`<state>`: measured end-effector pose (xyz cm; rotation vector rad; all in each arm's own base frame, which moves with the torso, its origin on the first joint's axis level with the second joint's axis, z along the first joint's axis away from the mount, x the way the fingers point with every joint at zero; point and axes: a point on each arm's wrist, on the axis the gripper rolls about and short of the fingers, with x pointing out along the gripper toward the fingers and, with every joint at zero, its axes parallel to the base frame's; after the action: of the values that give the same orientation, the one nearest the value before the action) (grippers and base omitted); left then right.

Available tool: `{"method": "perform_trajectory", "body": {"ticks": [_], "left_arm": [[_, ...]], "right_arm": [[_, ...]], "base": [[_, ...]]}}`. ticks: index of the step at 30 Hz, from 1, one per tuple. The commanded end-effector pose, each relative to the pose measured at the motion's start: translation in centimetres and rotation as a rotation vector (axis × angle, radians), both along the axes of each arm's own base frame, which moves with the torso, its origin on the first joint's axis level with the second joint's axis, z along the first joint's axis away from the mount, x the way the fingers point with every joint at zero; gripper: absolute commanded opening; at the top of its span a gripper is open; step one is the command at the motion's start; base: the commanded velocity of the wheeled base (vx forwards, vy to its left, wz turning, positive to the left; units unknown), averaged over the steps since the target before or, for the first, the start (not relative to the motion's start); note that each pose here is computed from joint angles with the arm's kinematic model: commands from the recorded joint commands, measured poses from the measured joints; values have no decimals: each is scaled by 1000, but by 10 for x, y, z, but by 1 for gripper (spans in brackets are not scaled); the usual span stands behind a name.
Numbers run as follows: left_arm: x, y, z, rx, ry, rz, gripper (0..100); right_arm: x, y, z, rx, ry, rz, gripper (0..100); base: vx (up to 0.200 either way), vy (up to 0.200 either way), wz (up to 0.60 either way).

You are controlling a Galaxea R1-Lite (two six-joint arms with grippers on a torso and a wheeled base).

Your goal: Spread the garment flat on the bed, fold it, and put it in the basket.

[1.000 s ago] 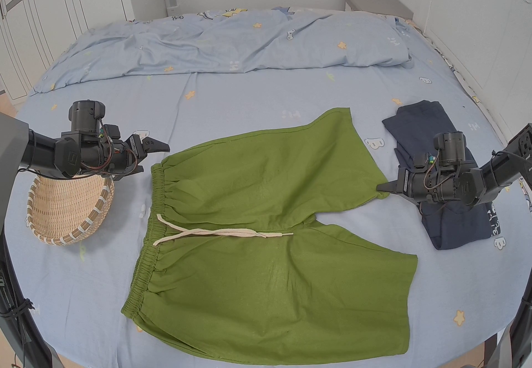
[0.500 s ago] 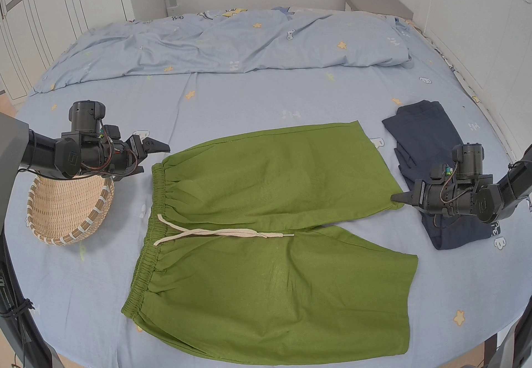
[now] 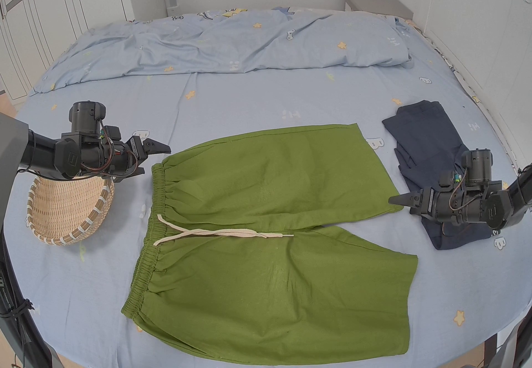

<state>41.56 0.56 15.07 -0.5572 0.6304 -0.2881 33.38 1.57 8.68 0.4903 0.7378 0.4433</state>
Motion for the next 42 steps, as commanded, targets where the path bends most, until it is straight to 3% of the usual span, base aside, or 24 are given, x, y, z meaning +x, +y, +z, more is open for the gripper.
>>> {"method": "perform_trajectory", "body": {"ticks": [1, 8, 17, 31, 42], "left_arm": [[-12, -14, 5, -4, 9, -35, 100], [-66, -52, 13, -32, 64, -122, 100], [-136, -63, -8, -40, 199, -173, 100], [-148, -76, -12, -37, 194, -223, 100], [-147, -77, -12, -36, 194, -226, 100]], "right_arm": [[-39, -1, 12, 1, 3, -2, 100], [-84, -5, 8, 5, 52, -7, 100], [-107, -1, -24, 21, 206, 35, 100], [-114, 19, -29, 41, 231, 138, 100], [-91, 21, -41, 75, 154, 109, 100]], "base": [[0, 0, 0], [0, 0, 0], [0, 0, 0], [0, 0, 0], [0, 0, 0]]}}
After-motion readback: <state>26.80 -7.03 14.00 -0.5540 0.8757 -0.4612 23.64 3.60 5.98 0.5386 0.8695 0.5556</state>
